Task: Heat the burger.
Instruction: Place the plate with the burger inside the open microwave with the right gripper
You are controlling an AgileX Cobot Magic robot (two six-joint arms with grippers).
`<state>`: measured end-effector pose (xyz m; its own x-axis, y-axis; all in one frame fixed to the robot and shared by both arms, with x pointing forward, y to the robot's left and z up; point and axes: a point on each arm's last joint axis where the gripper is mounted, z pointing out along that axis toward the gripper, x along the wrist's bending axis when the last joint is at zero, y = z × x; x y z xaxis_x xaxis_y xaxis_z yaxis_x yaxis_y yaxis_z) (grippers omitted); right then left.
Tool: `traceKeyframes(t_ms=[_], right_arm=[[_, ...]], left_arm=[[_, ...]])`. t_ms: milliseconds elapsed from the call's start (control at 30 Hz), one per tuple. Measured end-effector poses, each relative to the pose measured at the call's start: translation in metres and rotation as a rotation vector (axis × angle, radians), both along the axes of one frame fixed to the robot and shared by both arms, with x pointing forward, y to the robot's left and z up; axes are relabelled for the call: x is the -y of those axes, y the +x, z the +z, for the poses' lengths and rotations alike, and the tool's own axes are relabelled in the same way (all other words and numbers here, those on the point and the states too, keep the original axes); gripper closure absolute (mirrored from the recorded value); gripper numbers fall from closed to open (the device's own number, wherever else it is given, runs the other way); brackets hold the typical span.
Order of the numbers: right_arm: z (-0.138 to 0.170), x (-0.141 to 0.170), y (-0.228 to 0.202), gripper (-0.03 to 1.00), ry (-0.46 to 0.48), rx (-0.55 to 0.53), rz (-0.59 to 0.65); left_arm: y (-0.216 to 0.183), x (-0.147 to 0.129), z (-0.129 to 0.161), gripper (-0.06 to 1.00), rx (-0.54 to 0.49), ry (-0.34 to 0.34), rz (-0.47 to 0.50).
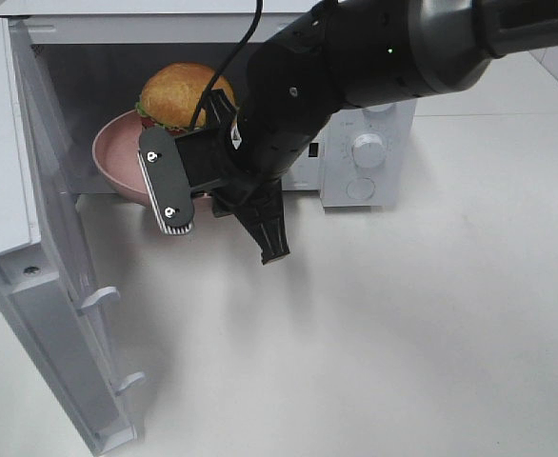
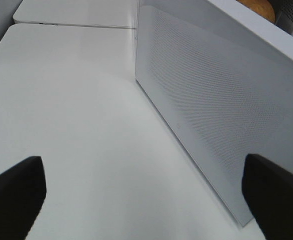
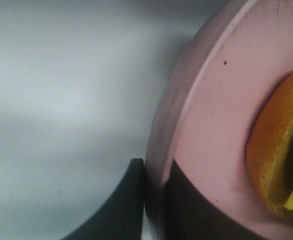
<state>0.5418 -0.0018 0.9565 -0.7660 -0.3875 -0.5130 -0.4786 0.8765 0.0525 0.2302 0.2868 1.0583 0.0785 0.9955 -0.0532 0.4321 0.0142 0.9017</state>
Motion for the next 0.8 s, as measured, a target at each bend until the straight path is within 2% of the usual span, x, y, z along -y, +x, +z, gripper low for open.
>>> traceKeyframes(t_ms=[433, 800], right_arm=[[-0.006, -0.029, 0.031, 0.92, 0.004, 0.001, -0.049], [-0.006, -0.038, 0.047, 0.92, 0.005, 0.037, -0.089]], left_arm=[[0.000, 0.000, 0.000, -0.04, 0.000, 0.000, 0.000], [0.000, 0.000, 0.000, -0.04, 0.000, 0.000, 0.000]])
